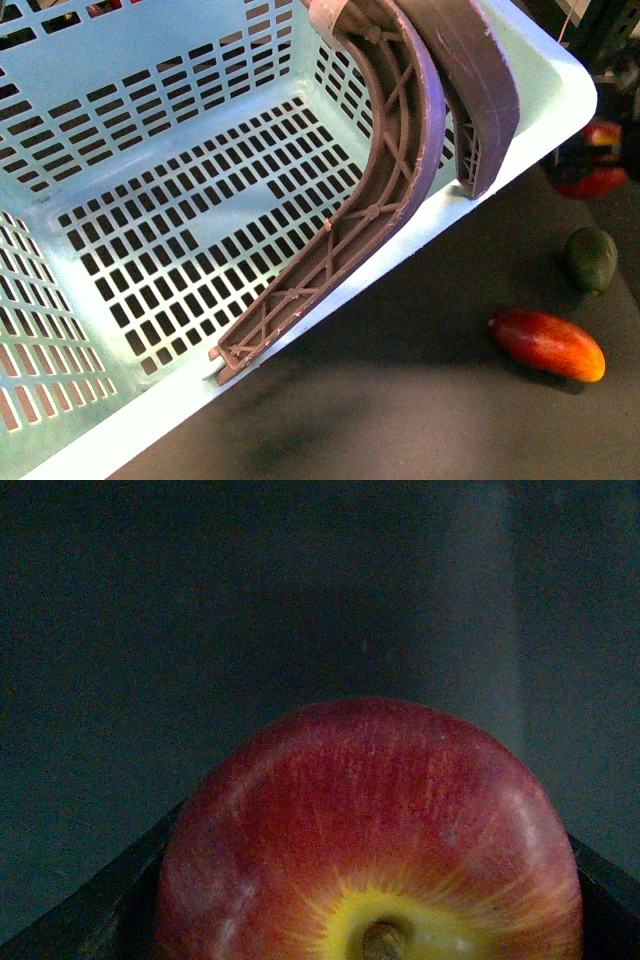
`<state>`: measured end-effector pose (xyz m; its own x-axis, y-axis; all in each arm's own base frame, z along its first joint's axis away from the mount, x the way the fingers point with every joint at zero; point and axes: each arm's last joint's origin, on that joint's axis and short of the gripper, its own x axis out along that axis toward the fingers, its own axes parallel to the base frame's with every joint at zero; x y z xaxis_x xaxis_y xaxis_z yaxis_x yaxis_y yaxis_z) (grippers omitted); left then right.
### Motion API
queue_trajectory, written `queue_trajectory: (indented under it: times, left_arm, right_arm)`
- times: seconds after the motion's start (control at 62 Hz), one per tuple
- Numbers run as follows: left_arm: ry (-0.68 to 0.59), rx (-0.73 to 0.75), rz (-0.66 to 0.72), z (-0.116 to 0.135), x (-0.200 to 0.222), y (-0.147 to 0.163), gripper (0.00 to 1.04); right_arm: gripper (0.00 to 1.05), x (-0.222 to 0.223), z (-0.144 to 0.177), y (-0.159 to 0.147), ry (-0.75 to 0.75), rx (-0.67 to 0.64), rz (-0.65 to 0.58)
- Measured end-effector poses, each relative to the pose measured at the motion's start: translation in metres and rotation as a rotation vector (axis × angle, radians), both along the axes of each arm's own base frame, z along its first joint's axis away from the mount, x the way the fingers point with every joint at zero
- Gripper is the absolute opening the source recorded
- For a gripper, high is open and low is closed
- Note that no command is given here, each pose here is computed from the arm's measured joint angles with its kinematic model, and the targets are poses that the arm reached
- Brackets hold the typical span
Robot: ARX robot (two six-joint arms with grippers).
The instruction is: Pick apple with right arm and hold basket with left
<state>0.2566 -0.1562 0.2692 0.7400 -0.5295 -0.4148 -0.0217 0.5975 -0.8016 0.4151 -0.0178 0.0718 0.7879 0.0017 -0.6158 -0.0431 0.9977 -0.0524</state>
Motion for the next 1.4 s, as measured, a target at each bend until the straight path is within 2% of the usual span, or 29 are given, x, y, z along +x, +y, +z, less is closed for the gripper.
queue_trajectory:
  times: [0.129,0.274,0.516,0.757,1.16,1.273,1.402]
  left_arm:
    - [0.000,0.000,0.000,0.000,0.000,0.000,0.16]
    - [0.000,0.000,0.000,0.000,0.000,0.000,0.16]
    - [0.000,0.000,-0.001,0.000,0.000,0.000,0.16]
    - [0.000,0.000,-0.001,0.000,0.000,0.000,0.16]
    - [0.000,-0.001,-0.001,0.000,0.000,0.000,0.16]
    - [-0.001,0.000,0.000,0.000,0.000,0.000,0.16]
    - [0.000,0.000,0.000,0.000,0.000,0.000,0.16]
  right_arm:
    - [0.81,-0.020,0.065,0.006,-0.153,0.049,0.057]
    - [0.81,-0.043,0.117,0.024,-0.256,0.130,0.144]
    - [0.81,-0.076,0.176,0.073,-0.404,0.189,0.292]
    - [0.81,-0.101,0.175,0.117,-0.388,0.228,0.414]
    - [0.81,-0.129,0.152,0.154,-0.294,0.247,0.537]
    - [0.97,-0.130,0.151,0.158,-0.291,0.240,0.538]
    - [0.96,-0.128,0.151,0.156,-0.307,0.232,0.514]
